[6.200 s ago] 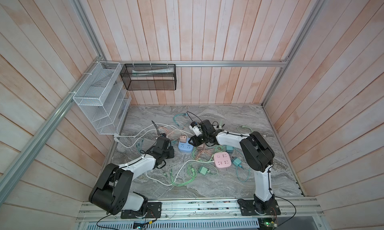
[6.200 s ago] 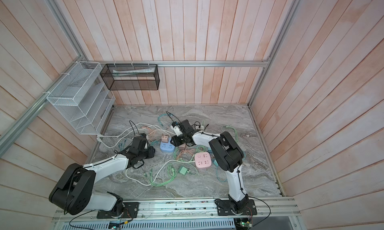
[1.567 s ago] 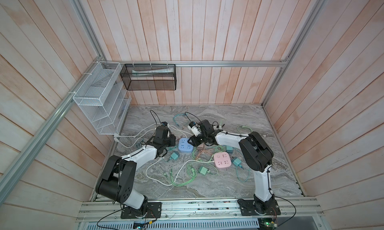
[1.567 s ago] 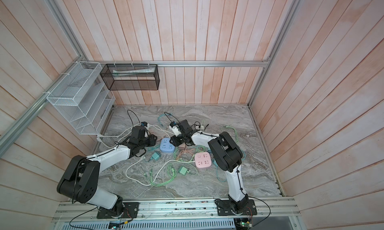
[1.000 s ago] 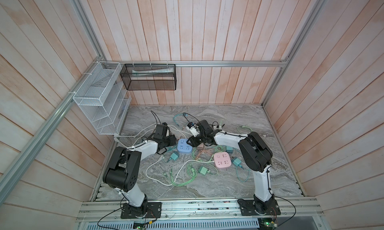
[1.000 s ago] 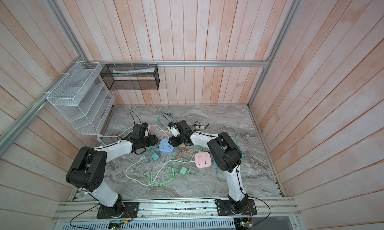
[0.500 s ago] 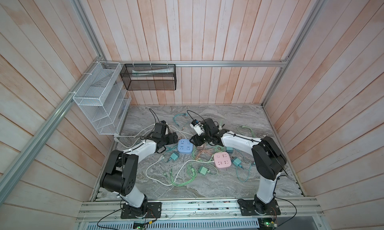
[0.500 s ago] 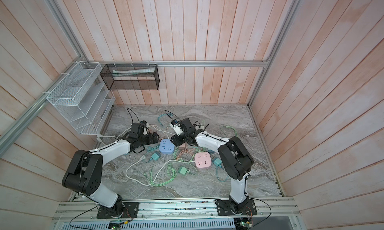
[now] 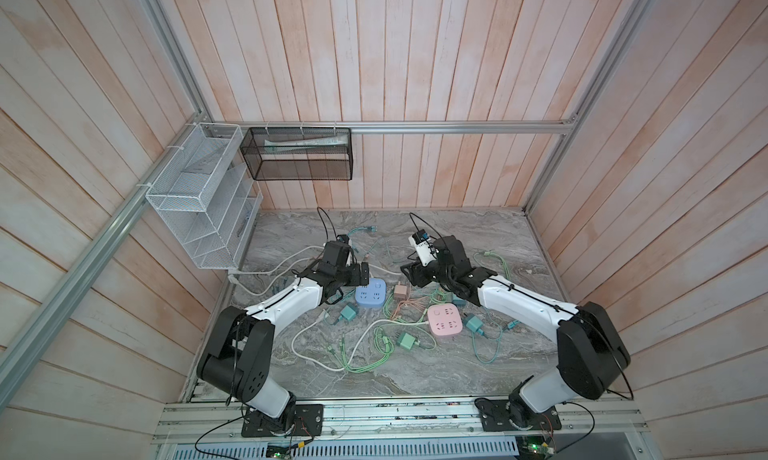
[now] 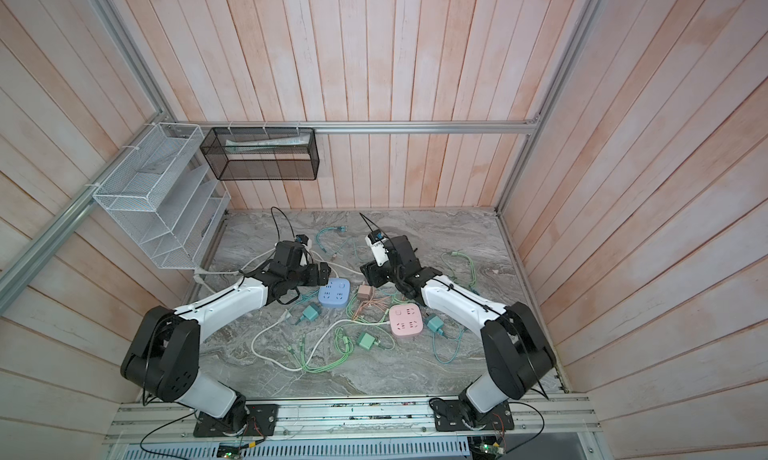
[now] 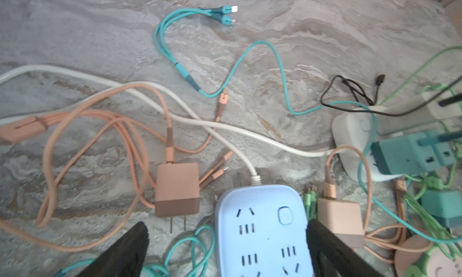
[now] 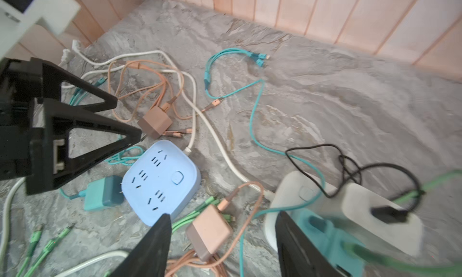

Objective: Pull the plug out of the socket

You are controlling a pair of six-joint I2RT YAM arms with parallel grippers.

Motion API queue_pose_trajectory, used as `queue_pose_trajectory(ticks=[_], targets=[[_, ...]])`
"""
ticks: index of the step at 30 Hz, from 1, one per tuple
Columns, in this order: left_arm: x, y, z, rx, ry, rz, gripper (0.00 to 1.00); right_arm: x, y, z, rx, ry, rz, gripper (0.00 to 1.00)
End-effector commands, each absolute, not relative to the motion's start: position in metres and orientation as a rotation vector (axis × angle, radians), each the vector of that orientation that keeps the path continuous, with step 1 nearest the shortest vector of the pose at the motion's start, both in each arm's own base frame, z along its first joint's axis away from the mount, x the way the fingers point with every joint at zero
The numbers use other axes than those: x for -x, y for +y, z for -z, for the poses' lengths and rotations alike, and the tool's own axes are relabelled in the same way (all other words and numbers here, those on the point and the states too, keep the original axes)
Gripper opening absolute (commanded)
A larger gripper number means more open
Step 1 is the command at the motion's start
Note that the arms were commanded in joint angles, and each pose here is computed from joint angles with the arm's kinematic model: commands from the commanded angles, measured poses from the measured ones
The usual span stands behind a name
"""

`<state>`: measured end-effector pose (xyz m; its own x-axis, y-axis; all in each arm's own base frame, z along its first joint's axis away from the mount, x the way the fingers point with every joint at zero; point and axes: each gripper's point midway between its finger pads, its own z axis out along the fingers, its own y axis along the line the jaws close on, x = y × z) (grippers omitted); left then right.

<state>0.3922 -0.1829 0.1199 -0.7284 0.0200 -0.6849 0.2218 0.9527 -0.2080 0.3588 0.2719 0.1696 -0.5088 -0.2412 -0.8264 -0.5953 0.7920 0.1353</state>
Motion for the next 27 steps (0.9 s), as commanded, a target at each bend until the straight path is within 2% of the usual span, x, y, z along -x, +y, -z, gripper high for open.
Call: queue_pose_trajectory(ticks=[1, 9, 13, 19, 27], targets=[[-0.402, -0.211, -0.136, -0.323, 2.291, 0.381, 1.0, -0.369, 0.241, -0.189, 0.463, 2.037, -0.466, 0.65], [-0.407, -0.293, -0.138, -0.626, 2.197, 0.523, 1.0, -0.371, 0.164, -0.161, 0.241, 2.134, -0.434, 0.64], [-0.403, -0.332, -0.135, -0.804, 2.128, 0.584, 1.0, -0.37, 0.145, -0.144, 0.174, 2.162, -0.459, 0.63], [-0.397, -0.367, -0.123, -0.981, 2.051, 0.669, 0.97, -0.374, 0.134, -0.115, 0.117, 2.235, -0.528, 0.55], [-0.399, -0.384, -0.107, -1.085, 2.021, 0.714, 0.88, -0.388, 0.151, -0.098, 0.161, 2.293, -0.678, 0.5]])
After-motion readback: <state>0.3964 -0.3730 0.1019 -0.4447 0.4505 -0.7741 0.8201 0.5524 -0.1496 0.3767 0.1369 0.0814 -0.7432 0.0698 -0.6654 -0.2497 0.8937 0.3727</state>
